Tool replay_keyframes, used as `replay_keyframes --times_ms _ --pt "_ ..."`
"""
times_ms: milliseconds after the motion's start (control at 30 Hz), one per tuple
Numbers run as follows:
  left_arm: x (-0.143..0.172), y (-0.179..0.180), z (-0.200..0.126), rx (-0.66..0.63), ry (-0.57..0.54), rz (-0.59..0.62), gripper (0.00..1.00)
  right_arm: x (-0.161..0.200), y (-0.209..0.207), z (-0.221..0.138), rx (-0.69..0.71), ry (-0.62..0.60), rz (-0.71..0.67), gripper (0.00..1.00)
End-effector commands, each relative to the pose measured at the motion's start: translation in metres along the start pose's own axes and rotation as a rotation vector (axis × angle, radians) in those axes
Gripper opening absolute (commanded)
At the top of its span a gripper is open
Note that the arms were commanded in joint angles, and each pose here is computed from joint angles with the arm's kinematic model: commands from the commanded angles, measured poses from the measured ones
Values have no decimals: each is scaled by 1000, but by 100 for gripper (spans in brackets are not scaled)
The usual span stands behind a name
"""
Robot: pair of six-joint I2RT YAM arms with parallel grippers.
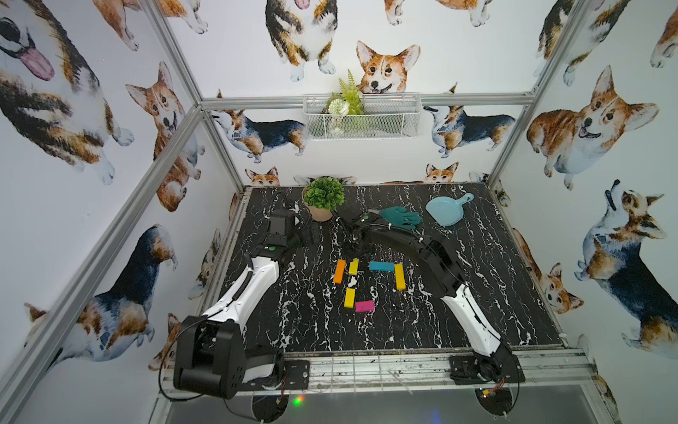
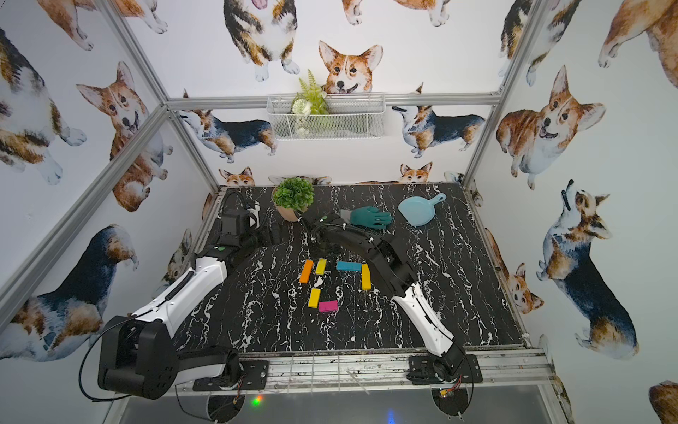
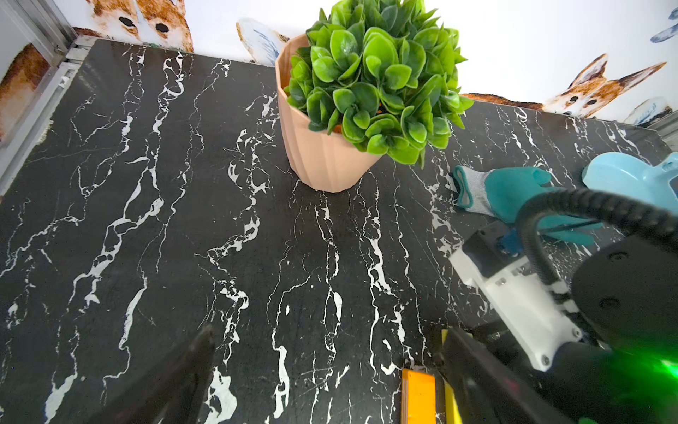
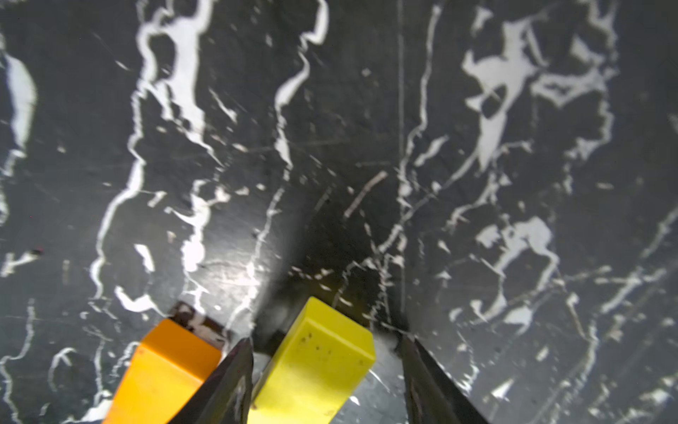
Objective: Assemble the letter p with building blocks
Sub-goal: Adjust the building block at the center of the board.
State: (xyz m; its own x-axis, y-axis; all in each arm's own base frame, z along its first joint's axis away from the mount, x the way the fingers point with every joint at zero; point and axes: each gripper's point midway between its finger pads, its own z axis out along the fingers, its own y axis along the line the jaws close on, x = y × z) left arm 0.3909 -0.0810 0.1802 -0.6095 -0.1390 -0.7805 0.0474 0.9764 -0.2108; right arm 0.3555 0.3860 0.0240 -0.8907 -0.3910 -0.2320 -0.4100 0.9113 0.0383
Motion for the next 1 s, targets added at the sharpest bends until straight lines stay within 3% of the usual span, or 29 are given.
replay_keyframes --times_ms 0,333,567,800,967 --pt "-2 -1 0 7 -8 -1 100 6 -1 -2 6 8 21 65" --pt "-3 -1 -1 7 -13 -1 100 5 7 5 -33 18 35 52" --pt "-2 -1 -1 6 -12 -3 100 -10 28 3 -96 -15 12 52" --pt "-3 0 -2 4 -14 -1 100 -19 26 -8 -69 -50 -31 66" --pt "-2 -1 0 7 -10 -1 100 -12 16 -16 -37 -58 -29 67"
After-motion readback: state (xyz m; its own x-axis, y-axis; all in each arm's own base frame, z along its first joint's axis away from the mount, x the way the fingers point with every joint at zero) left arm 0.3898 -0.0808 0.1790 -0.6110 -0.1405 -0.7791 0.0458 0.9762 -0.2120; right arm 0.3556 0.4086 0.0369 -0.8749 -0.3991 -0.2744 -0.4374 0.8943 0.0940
